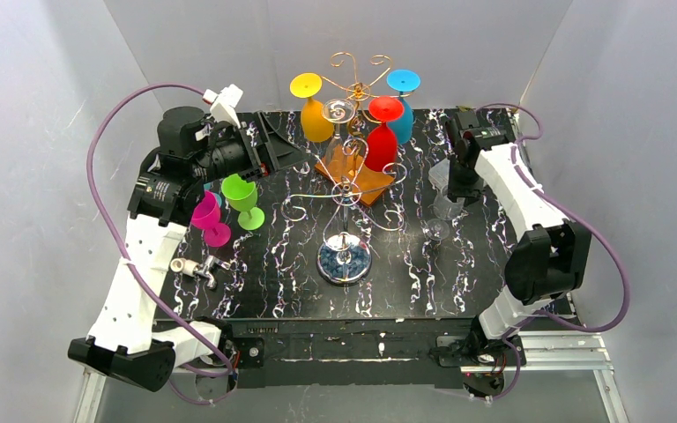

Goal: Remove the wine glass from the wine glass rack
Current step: Place the wine glass at the center of the board.

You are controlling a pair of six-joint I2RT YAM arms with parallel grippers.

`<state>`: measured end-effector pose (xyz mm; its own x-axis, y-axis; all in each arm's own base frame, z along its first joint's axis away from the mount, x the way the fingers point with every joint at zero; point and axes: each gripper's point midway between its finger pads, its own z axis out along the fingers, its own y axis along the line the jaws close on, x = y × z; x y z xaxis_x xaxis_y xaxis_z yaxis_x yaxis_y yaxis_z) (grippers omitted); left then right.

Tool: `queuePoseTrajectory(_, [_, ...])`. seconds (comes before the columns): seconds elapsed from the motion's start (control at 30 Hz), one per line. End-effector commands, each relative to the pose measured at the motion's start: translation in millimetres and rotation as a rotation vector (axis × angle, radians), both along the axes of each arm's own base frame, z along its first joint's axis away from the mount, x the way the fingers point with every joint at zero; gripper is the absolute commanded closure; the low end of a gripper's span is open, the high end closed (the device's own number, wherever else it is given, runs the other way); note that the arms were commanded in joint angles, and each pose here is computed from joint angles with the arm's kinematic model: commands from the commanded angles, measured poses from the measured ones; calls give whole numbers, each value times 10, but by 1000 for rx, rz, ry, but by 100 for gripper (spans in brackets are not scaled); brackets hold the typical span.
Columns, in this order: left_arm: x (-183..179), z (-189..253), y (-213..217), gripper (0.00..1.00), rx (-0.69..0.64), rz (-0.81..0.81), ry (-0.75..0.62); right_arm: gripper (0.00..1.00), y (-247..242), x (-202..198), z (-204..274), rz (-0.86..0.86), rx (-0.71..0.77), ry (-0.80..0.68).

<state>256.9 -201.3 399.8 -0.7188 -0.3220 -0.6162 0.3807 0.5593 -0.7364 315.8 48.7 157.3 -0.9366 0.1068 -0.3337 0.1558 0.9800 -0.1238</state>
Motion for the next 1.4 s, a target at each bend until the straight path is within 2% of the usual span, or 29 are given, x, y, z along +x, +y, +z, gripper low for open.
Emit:
queuePoseTrajectory(0.0, [-28,28,-17,1,6,-24,-18,63,21,148,313,-9,21,-81])
queuePoseTrajectory(0.3, [66,-14,-15,1,23,-10,-9,47,15,199,611,-8,24,-135])
queuePoseTrajectory(0.6, [167,-57,41,1,78,24,-20,28,-2,212,1281,-19,54,-305])
queuePoseTrajectory(0.83, [235,-149,158,1,141,90,-19,18,562,350,2056,93,270,-538])
queuePoseTrajectory(1.0, [277,-236,238,1,190,129,-13,9,1185,408,2541,232,327,-680])
queuePoseTrajectory(1.1, [291,-264,257,1,202,139,-8,2,1463,446,2604,291,334,-700])
queuePoseTrajectory(1.37, [316,-277,280,1,222,147,-7,2,1740,586,2609,328,269,-768])
